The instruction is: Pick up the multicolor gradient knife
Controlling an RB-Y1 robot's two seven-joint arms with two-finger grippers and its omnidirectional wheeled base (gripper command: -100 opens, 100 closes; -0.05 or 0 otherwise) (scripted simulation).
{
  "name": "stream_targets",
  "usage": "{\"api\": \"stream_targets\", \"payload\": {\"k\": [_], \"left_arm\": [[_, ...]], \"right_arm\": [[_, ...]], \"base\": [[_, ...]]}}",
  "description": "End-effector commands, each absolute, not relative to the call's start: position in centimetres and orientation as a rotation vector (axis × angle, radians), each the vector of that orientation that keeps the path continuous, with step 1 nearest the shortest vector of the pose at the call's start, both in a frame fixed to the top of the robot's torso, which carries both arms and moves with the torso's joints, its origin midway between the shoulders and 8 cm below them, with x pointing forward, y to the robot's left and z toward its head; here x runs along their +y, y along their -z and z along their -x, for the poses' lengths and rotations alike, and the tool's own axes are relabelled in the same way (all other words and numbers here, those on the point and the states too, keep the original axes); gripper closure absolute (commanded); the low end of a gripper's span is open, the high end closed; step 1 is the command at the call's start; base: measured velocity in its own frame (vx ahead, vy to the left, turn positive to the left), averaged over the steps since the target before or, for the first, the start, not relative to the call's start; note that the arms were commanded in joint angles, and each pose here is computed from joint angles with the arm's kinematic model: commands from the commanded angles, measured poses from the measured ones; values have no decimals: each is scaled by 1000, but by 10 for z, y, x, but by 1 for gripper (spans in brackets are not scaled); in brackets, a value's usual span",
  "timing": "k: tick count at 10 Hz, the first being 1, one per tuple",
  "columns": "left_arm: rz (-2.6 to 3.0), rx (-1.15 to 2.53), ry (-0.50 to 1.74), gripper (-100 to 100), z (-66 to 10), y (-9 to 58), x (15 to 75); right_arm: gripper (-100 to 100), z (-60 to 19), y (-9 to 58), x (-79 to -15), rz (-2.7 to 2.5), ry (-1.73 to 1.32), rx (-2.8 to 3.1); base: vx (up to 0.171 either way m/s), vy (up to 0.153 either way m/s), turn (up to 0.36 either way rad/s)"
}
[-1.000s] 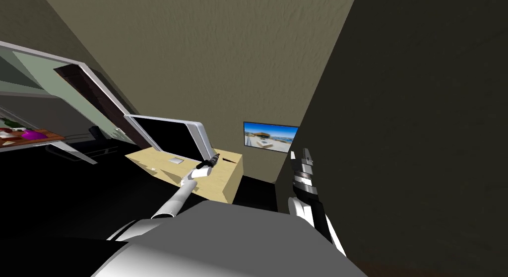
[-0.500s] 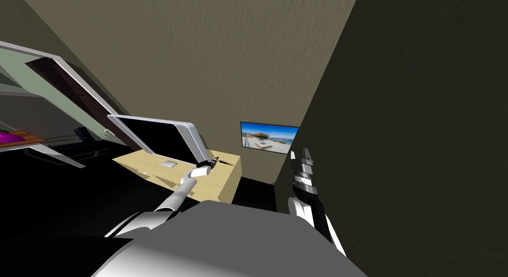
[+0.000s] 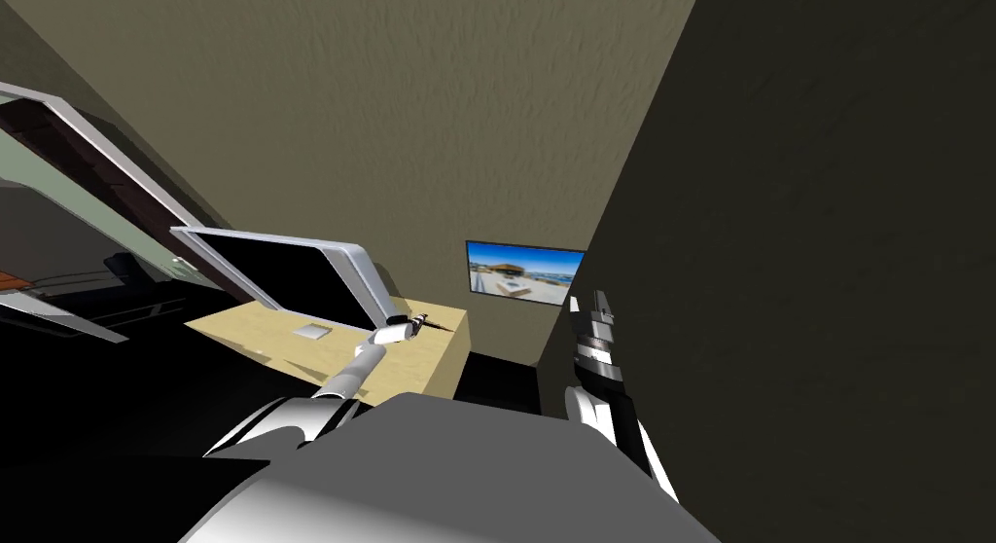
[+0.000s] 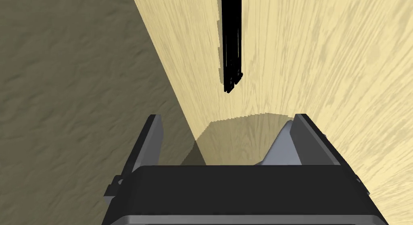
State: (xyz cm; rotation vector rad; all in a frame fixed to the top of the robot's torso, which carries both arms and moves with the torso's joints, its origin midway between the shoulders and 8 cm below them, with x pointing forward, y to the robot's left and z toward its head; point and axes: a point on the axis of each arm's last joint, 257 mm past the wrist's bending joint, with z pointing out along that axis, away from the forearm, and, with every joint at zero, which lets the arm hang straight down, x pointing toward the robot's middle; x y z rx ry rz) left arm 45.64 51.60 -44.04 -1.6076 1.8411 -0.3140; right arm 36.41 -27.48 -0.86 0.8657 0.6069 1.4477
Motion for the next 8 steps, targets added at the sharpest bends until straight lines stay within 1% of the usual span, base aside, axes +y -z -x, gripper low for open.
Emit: {"api": "stream_targets", "payload": {"k": [1, 5, 8], "left_arm": [[1653, 1880, 283, -100, -441, 454, 519], [1765, 1972, 209, -100, -411, 478, 522], [1819, 2014, 172, -100, -395, 488, 523]], "right_arm": [[0, -364, 9, -275, -866, -1448, 607], [0, -364, 9, -275, -866, -1448, 607], [0, -364, 9, -275, -866, -1448, 607]], "base": [[99, -16, -38], [87, -5, -46], [60, 8, -31]]}}
